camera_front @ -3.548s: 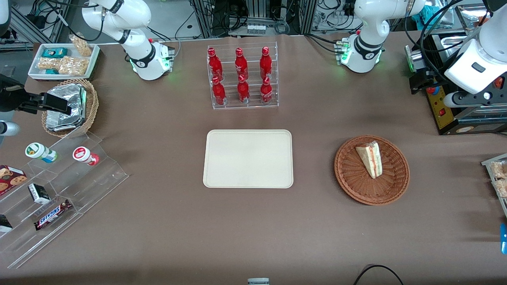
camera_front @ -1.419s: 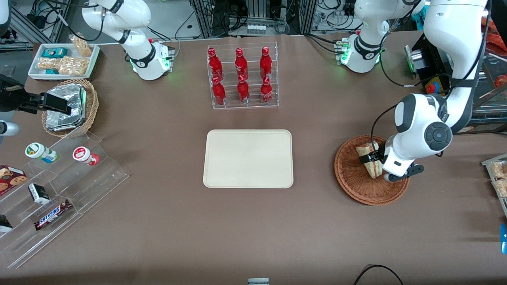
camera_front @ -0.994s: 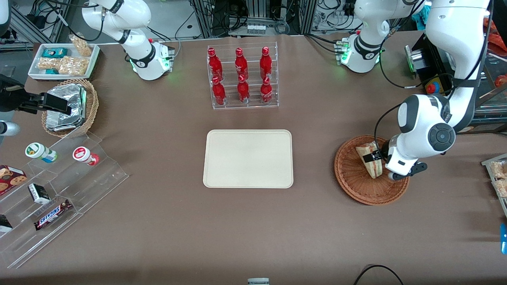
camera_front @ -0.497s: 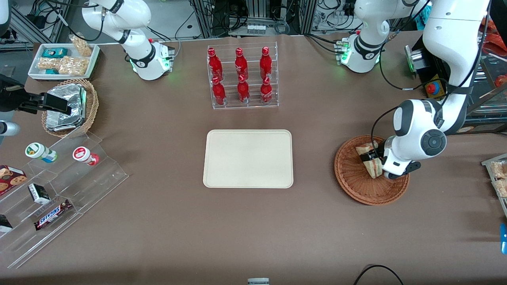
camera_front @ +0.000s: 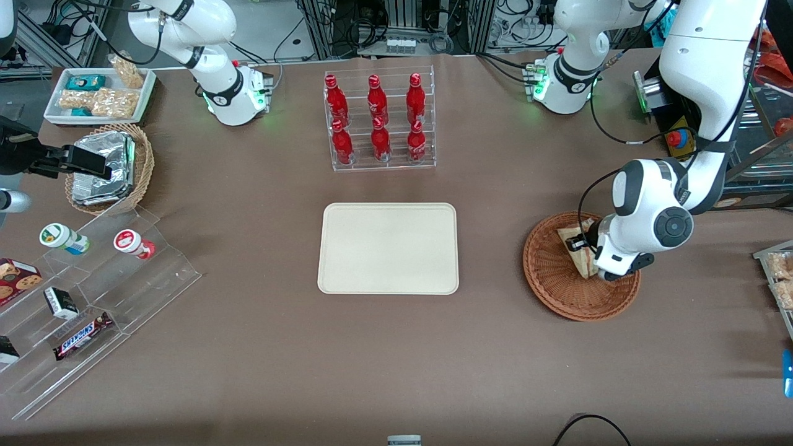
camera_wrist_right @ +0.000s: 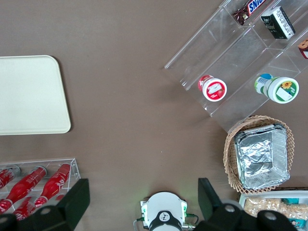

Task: Place sandwich from basket to tray
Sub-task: 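Lift the sandwich and carry it over the cream tray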

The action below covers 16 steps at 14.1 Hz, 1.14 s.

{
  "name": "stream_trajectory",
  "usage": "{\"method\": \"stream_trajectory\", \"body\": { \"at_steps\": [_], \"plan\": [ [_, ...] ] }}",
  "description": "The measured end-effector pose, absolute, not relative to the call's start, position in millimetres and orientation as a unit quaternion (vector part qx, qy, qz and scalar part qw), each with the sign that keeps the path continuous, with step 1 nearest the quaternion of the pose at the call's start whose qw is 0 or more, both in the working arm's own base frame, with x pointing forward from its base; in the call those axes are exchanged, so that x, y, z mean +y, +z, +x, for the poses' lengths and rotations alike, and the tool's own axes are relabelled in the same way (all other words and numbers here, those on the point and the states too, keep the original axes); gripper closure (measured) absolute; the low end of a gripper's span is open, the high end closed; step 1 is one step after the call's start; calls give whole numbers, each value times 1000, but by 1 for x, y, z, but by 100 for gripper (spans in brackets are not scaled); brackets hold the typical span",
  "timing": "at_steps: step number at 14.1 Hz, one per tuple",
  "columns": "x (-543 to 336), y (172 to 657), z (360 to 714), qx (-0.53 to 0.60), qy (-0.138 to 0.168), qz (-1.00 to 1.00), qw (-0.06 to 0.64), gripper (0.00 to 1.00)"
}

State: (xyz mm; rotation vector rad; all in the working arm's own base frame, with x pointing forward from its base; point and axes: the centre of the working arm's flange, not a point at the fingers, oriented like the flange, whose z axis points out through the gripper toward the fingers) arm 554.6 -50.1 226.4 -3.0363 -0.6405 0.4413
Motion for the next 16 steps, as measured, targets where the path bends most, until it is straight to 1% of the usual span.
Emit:
{"method": "stream_trajectory", "body": {
  "at_steps": [1, 3, 6, 9, 12, 13, 14, 16],
  "plan": [
    [-50, 228, 557, -210, 138, -968, 4, 66],
    [-51, 237, 564, -213, 131, -968, 2, 79],
    [-64, 273, 580, -201, 138, -970, 3, 79],
    [-112, 313, 590, -161, 128, -979, -3, 81],
    [-198, 326, 574, -90, 126, -988, -3, 81],
    [-230, 325, 563, -60, 127, -990, -1, 81],
    [-260, 320, 552, -29, 130, -991, 1, 78],
    [-322, 307, 533, 24, 135, -991, 2, 78]
  ]
}}
